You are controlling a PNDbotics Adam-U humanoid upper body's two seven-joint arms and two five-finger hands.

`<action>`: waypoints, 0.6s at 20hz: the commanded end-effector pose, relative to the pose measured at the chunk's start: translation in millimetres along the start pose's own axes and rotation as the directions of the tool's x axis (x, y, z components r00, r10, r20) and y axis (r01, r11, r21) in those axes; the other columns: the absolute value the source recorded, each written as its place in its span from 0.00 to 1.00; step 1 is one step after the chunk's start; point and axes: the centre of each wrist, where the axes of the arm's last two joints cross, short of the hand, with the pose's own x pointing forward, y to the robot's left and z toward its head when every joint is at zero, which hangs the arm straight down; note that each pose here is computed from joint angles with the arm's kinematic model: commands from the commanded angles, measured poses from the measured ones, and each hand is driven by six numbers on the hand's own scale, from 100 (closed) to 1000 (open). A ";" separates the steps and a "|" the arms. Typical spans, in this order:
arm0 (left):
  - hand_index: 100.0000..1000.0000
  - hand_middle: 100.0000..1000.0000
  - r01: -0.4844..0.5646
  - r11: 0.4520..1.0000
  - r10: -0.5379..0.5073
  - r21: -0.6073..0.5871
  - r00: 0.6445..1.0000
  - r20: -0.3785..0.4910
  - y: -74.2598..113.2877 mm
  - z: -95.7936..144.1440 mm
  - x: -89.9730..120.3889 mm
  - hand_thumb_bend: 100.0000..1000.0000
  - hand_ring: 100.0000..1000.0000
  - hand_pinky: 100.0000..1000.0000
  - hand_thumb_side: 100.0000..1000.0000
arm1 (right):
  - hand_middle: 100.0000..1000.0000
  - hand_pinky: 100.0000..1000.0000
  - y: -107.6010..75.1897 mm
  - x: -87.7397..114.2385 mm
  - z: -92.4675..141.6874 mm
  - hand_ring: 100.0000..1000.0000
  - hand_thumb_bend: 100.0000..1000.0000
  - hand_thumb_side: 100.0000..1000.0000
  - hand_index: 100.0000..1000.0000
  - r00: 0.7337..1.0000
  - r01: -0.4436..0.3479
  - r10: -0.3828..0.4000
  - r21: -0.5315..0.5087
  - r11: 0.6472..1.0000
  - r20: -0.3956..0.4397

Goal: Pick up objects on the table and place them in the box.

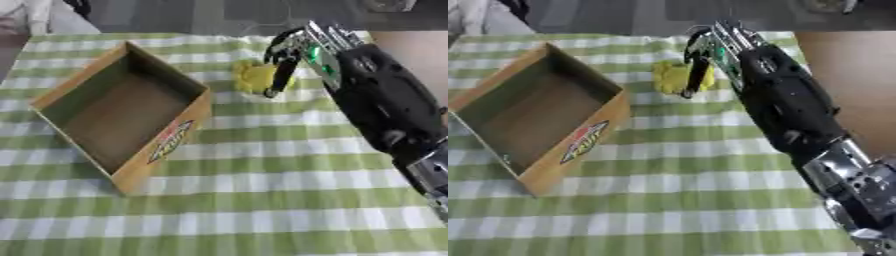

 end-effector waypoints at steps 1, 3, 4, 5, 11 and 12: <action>0.65 0.55 -0.001 1.000 0.001 -0.020 0.999 0.033 -1.6 -6.6 6.5 0.00 0.58 0.65 0.88 | 0.87 0.84 -11.5 -1.3 10.2 0.99 0.24 0.36 1.00 1.000 -0.007 0.006 -0.045 0.999 -0.013; 0.65 0.55 -0.002 1.000 0.002 -0.020 0.999 0.034 -1.7 -6.7 6.5 0.00 0.58 0.65 0.88 | 0.85 0.84 -12.9 -0.6 12.3 0.98 0.19 0.37 1.00 1.000 -0.009 0.008 -0.057 0.998 -0.022; 0.65 0.55 -0.002 1.000 0.003 -0.020 0.999 0.034 -1.9 -6.8 6.5 0.00 0.58 0.65 0.88 | 0.85 0.83 -13.6 0.0 13.6 0.98 0.18 0.38 1.00 1.000 -0.011 0.010 -0.065 0.998 -0.027; 0.65 0.55 -0.003 1.000 0.004 -0.020 0.999 0.034 -2.0 -6.9 6.5 0.00 0.58 0.65 0.88 | 0.84 0.83 -14.1 0.7 14.6 0.97 0.14 0.39 1.00 0.999 -0.013 0.011 -0.075 0.997 -0.030; 0.65 0.55 -0.005 1.000 0.006 -0.021 0.999 0.036 -2.4 -7.5 6.6 0.00 0.58 0.65 0.88 | 0.83 0.82 -9.6 0.9 11.8 0.96 0.05 0.39 1.00 0.998 -0.028 0.022 -0.099 0.995 -0.059; 0.65 0.55 -0.005 1.000 0.006 -0.021 0.999 0.037 -2.4 -7.5 6.6 0.00 0.58 0.65 0.88 | 0.83 0.82 -8.4 0.8 10.6 0.96 0.05 0.39 1.00 0.998 -0.029 0.023 -0.098 0.995 -0.062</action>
